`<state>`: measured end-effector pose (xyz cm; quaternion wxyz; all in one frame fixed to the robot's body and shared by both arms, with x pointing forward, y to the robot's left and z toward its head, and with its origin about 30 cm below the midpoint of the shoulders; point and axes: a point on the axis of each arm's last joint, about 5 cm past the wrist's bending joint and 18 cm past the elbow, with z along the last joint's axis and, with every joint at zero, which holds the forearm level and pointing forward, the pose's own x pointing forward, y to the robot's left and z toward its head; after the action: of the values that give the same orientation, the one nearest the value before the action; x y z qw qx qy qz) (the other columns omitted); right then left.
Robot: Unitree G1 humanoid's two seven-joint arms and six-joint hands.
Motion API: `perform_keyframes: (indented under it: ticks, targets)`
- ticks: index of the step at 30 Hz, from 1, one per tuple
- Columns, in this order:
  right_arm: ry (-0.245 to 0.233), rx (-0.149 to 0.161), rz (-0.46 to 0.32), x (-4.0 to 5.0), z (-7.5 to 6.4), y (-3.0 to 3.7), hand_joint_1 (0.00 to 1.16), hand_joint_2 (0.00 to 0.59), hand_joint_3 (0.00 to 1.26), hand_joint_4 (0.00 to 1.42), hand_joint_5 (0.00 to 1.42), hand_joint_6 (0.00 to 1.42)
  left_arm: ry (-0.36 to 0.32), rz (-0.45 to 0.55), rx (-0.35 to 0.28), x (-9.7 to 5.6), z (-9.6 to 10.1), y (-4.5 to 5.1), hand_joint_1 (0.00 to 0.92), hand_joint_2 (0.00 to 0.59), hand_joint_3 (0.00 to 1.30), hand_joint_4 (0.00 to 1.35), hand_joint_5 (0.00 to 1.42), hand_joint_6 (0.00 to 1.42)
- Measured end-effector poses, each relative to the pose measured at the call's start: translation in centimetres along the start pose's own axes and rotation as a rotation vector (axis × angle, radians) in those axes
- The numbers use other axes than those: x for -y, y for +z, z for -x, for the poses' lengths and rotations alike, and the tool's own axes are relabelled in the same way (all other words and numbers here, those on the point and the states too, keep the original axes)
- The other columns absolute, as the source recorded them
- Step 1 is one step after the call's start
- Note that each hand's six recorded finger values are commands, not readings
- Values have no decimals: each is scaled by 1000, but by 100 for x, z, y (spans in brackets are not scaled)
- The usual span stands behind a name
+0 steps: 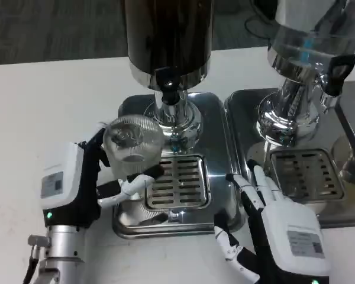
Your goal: Grasp the cup under the faucet to collect the drink, then remove the cup.
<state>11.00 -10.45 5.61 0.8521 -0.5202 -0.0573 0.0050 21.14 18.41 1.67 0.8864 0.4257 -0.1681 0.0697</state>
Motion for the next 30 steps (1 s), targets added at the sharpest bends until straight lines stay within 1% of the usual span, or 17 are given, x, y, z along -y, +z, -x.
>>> perform_keyframes:
  ticks: [3,6,10,12,17,18,21,25,30]
  targets:
    - [-2,0,0,4,-2,0,264,433,197,11,99,270,-25,4,-10,39,16,17,422,159,457,562,830,1007]
    - [-3,-1,-1,6,-1,1,264,433,197,11,99,270,-40,9,-5,68,19,39,420,159,457,562,830,1003]
    - [-1,-7,-2,2,7,5,264,433,197,11,99,270,-53,9,0,116,-42,84,419,159,457,547,830,986]
    - [-1,-14,-6,-4,7,17,264,433,197,11,99,270,-60,13,-2,146,-58,107,419,159,457,546,830,985]
    - [-2,-17,-14,-13,6,43,264,433,197,11,99,270,-85,6,11,220,-124,176,414,157,456,545,827,984]
    - [-4,-18,-20,-17,4,57,264,433,197,11,99,270,-87,2,15,228,-148,189,414,156,455,545,826,984]
    - [-11,-21,-31,-25,-1,81,264,433,197,11,99,270,-96,-1,15,246,-158,204,412,156,452,545,814,969]
    - [-11,-22,-31,-28,0,79,269,430,197,11,98,270,-115,-14,18,258,-148,203,399,150,444,530,813,947]
    - [-11,-20,-30,-33,-14,80,275,427,197,11,97,270,-144,-33,14,243,-139,174,348,130,416,505,786,912]
